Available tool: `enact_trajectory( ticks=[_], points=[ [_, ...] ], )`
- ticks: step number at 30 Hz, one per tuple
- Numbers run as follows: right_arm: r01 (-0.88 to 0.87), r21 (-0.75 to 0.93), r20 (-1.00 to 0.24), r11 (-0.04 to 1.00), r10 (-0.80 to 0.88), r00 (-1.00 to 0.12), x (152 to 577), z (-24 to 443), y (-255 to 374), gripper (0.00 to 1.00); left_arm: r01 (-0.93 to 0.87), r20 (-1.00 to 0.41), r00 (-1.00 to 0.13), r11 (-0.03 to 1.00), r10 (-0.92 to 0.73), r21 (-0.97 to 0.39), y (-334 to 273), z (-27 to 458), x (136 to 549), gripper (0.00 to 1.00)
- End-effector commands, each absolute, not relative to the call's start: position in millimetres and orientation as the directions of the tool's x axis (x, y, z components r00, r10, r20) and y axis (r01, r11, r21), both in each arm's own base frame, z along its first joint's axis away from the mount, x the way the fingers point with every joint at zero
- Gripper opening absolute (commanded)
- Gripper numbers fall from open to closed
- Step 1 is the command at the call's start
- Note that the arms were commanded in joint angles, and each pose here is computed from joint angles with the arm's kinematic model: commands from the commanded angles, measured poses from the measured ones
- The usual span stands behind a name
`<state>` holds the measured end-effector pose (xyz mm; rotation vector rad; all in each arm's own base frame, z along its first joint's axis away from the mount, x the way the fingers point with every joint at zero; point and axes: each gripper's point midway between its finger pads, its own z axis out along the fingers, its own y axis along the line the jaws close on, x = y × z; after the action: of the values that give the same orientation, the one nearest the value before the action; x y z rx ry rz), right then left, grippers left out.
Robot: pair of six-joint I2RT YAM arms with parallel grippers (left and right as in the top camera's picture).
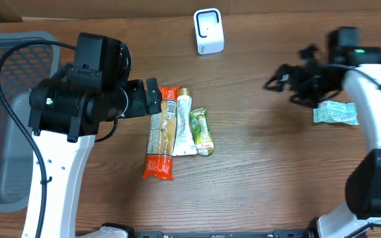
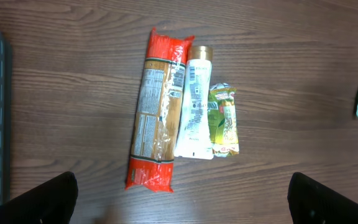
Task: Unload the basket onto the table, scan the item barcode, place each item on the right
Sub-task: 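Move the right gripper to the green drink pouch and grasp it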
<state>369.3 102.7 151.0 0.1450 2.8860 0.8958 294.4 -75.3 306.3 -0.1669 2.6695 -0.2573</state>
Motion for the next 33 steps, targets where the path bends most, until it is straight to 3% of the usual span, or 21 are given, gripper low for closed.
enact_trajectory(
  ticks=[1,5,11,22,28,33],
  points=[
    [0.024,0.524,-0.034,0.852,0.048,-0.998,346,132,146,1.0,-0.052,-0.442,-0.887,0.979,-0.137,-0.199,-76,310,296,1.0],
    [0.106,0.388,0.031,0.916,0.102,-0.994,321,92,173,0.93,-0.052,-0.442,-0.887,0.979,-0.137,-0.199,-76,311,296,1.0],
    [0.083,0.39,0.039,0.917,0.073,-0.997,289,52,221,0.85,-0.052,-0.442,-0.887,0.979,-0.137,-0.199,-76,311,296,1.0],
    [0.013,0.437,-0.031,0.899,0.029,-0.999,275,45,270,0.74,-0.052,-0.442,-0.887,0.979,-0.137,-0.199,-76,311,296,1.0],
    [0.103,0.316,-0.071,0.943,0.132,-0.989,277,26,252,0.71,-0.052,-0.442,-0.887,0.979,-0.137,-0.199,-76,310,296,0.99],
    [0.101,0.34,-0.085,0.935,0.137,-0.987,281,19,256,0.65,-0.052,-0.442,-0.887,0.979,-0.137,-0.199,-76,311,296,1.0]
  ],
)
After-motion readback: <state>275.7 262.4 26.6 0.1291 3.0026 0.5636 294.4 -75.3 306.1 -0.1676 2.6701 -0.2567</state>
